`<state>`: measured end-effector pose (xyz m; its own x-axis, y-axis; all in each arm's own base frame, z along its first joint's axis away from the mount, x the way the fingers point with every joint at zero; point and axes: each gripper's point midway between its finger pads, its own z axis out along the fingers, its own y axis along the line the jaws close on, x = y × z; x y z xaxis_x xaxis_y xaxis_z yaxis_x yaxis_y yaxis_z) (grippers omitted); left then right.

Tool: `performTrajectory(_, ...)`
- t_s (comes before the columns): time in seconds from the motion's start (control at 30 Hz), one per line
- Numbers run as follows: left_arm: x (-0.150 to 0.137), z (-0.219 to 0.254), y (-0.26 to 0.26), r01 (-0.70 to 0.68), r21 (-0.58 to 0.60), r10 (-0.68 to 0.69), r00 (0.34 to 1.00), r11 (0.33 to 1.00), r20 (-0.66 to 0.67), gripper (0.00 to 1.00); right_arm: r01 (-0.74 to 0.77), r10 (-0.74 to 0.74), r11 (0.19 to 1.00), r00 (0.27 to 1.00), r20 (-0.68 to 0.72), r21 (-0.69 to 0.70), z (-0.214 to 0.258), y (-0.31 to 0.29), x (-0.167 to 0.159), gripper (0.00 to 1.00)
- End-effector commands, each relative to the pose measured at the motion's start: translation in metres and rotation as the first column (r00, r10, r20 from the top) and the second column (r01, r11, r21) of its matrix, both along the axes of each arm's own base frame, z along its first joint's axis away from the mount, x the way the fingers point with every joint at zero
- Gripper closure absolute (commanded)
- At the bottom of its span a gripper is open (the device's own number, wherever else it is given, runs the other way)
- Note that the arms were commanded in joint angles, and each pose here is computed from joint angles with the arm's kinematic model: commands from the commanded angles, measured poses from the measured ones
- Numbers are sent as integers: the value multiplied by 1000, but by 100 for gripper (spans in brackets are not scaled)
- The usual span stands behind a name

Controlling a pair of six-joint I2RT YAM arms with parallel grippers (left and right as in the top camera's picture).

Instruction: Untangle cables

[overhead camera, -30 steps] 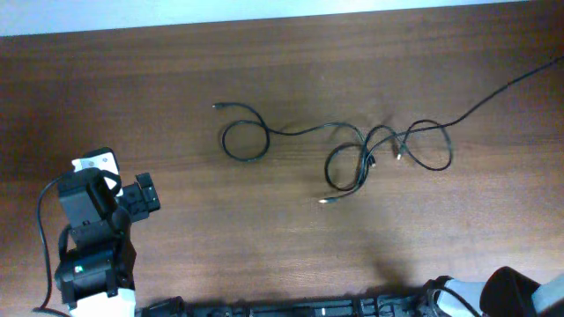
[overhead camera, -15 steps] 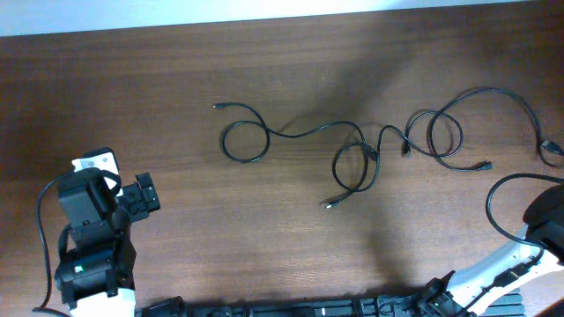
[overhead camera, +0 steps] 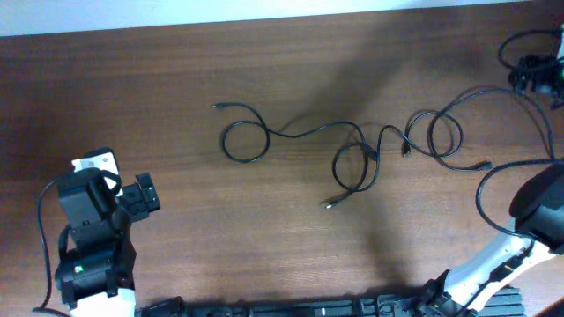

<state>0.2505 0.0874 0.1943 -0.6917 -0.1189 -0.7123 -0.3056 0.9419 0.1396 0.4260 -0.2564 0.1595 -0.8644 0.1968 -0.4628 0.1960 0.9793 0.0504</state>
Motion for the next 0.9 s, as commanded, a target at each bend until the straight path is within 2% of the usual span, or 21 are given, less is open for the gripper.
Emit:
performTrajectory(0.0,0,0,-1,-4,-10,4,1000,1000,8,1,23,-31,994,996,-83,-104,-17,-19,-13,1)
performTrajectory(0.03,0,0,-1,-4,-10,4,1000,1000,8,1,24,-32,993,997,-74,-111,-16,-21,-11,1)
performTrajectory(0.1,0,0,-1,-4,-10,4,1000,1000,8,1,192,-194,981,979,-57,-34,-21,-21,-10,1)
performTrajectory(0.17,0,0,-1,-4,-10,4,1000,1000,8,1,402,-391,909,914,-112,108,-35,-11,-17,1)
performTrajectory(0.2,0,0,-1,-4,-10,4,1000,1000,8,1,438,-419,865,899,-127,246,-41,8,-10,1)
performTrajectory(0.23,0,0,-1,-4,-10,4,1000,1000,8,1,399,-382,845,916,-121,356,-47,26,-2,1)
performTrajectory(0.27,0,0,-1,-4,-10,4,1000,1000,8,1,391,-377,843,919,-114,369,-56,28,0,1)
performTrajectory(0.37,0,0,-1,-4,-10,4,1000,1000,8,1,498,-486,767,863,-140,403,-90,24,7,0)
performTrajectory(0.43,0,0,-1,-4,-10,4,1000,1000,8,1,432,-449,809,892,-55,400,-120,38,29,0)
performTrajectory(0.57,0,0,-1,-4,-10,4,1000,1000,8,1,316,-377,867,921,94,384,-138,66,60,0)
performTrajectory(0.6,0,0,-1,-4,-10,4,1000,1000,8,1,307,-377,869,919,119,387,-140,71,67,3)
performTrajectory(0.67,0,0,-1,-4,-10,4,1000,1000,8,1,379,-456,836,882,118,398,-153,70,76,21)
performTrajectory(0.7,0,0,-1,-4,-10,4,1000,1000,8,1,384,-464,830,878,117,405,-159,69,77,46)
performTrajectory(0.73,0,0,-1,-4,-10,4,1000,1000,8,1,383,-464,831,878,120,404,-161,69,79,86)
performTrajectory(0.77,0,0,-1,-4,-10,4,1000,1000,8,1,380,-463,831,877,126,406,-159,68,80,96)
performTrajectory(0.83,0,0,-1,-4,-10,4,1000,1000,8,1,350,-449,839,877,168,417,-133,69,83,96)
performTrajectory(0.87,0,0,-1,-4,-10,4,1000,1000,8,1,304,-433,853,866,250,423,-88,70,89,96)
